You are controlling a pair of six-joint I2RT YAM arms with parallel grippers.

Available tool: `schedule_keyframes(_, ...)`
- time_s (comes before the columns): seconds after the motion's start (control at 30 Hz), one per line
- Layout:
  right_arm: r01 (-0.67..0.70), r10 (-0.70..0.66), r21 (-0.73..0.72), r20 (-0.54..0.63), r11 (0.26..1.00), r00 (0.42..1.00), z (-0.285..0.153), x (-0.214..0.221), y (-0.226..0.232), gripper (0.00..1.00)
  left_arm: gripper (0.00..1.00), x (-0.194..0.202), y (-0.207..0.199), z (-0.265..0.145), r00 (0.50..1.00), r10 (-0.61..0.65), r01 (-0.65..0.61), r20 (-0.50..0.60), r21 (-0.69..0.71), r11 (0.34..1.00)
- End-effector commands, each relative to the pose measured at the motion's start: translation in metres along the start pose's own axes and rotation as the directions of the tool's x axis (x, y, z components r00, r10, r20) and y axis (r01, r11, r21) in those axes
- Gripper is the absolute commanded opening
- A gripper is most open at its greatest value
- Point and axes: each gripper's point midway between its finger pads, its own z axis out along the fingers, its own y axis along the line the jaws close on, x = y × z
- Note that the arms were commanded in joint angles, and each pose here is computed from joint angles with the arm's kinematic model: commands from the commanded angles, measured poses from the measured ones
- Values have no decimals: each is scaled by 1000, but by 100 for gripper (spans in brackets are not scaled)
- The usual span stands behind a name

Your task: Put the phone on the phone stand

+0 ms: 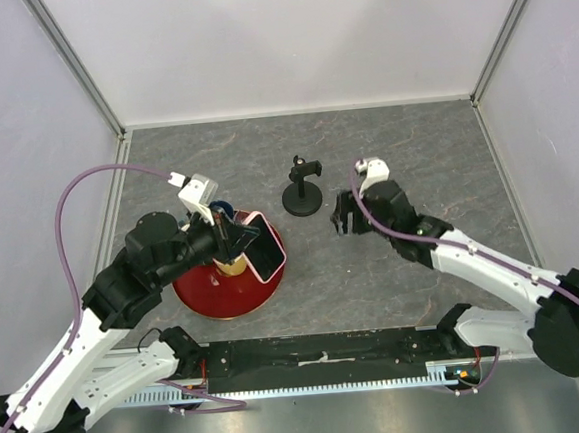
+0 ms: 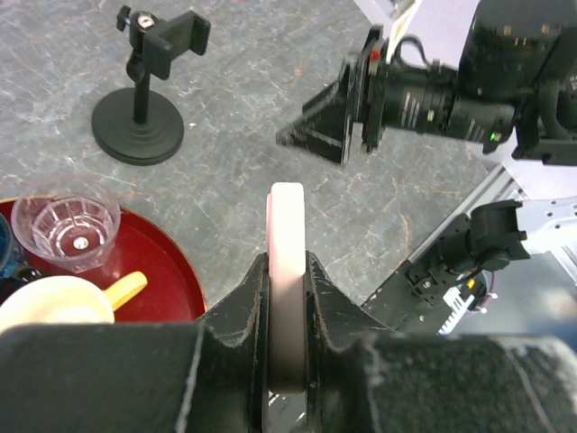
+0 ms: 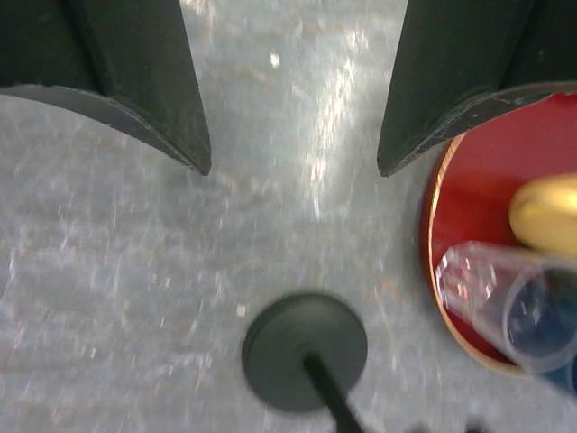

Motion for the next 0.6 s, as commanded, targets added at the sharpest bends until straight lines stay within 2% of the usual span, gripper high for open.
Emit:
schedule_keyframes(0.0,-31,49,-111,163,993,985,24,-79,-1,75,2,-57,-11,2,983,95,-96,155,-2,995)
schedule_keyframes(0.13,-26,67,-175,233,984,970,47,-106,-4,66,2,-81,-11,19,974,116,-111,195,-38,993)
schedule_keyframes(0.17,0,56,-189,294,982,954,49,-121,-4,65,2,-97,-14,20,963,119,-112,242,-41,993)
schedule_keyframes(0.23,43,29,-215,324,976,946,61,-125,1,60,2,-107,-13,32,956,140,-129,259,-60,990)
schedule_keyframes(0.27,74,28,-239,396,968,918,59,-141,8,60,2,-122,-16,33,942,146,-134,304,-62,989)
schedule_keyframes(0.33,132,-12,-253,427,958,904,64,-138,10,59,2,-131,-14,43,933,169,-150,317,-81,985)
schedule_keyframes(0.37,165,-13,-265,495,950,869,59,-151,15,59,2,-141,-16,42,925,173,-155,339,-82,985)
schedule_keyframes(0.57,204,-1,-257,620,945,785,48,-153,13,62,2,-154,-10,53,904,206,-184,375,-94,979)
